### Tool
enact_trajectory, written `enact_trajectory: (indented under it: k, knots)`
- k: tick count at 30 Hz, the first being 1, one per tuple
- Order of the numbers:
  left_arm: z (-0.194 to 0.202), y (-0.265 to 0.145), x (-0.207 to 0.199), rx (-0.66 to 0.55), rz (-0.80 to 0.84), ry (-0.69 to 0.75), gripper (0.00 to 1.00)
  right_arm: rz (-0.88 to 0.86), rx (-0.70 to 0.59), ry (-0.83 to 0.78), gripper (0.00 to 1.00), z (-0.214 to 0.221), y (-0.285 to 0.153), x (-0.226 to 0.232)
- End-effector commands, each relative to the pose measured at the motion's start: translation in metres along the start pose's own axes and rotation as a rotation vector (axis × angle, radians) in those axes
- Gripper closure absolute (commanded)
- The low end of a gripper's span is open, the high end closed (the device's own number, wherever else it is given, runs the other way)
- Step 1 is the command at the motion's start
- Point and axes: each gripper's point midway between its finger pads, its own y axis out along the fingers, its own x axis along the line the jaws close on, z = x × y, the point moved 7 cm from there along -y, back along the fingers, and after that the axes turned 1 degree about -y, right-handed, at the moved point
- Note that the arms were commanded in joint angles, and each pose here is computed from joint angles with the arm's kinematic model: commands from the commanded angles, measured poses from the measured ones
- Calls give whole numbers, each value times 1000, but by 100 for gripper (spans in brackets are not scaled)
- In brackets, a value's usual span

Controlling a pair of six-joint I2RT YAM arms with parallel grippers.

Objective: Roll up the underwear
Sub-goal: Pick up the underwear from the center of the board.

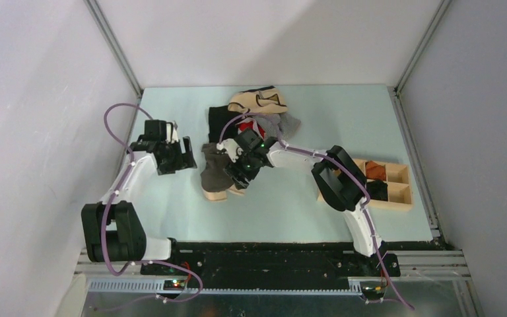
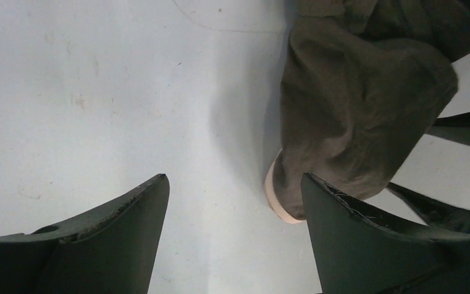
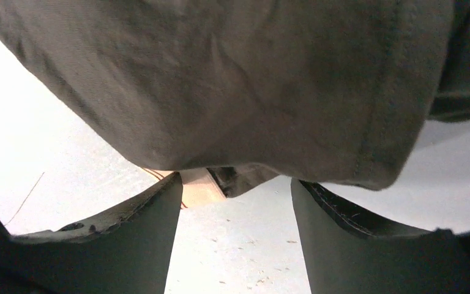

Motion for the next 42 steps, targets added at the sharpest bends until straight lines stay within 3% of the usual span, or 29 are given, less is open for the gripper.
enact_trajectory:
  k: [1, 7, 9, 12, 16, 20, 26, 32, 37, 42]
  knots:
    - [-27, -19, -10, -81, 33, -13, 15, 40, 24, -86, 30, 6, 11, 3]
    - [-42, -32, -13, -136, 34, 0, 16, 86, 122, -156, 42, 37, 19, 2]
    - [-43, -34, -14, -144, 37, 3, 16, 113, 148, -160, 52, 46, 18, 0]
    - [-42, -35, -13, -148, 36, 8, 16, 159, 150, -179, 76, 46, 8, -4]
    - [-40, -36, -14, -154, 46, 19, 17, 234, 107, -245, 100, 31, -22, -15]
    - [-41, -38, -17, -171, 82, 55, 18, 274, 38, -441, 100, 2, -73, -16]
    - [-51, -47, -20, -194, 126, 58, 18, 299, -35, -893, 100, -29, -162, -7]
    - [-70, -65, -30, -251, 200, 84, 18, 455, -101, -1288, 100, -48, -233, 0]
    - [-88, -97, -50, -385, 355, 157, 18, 536, -192, -1490, 100, -62, -268, 16]
    - [-84, -125, -67, -502, 504, 228, 17, 433, -291, -1591, 100, -58, -262, 46]
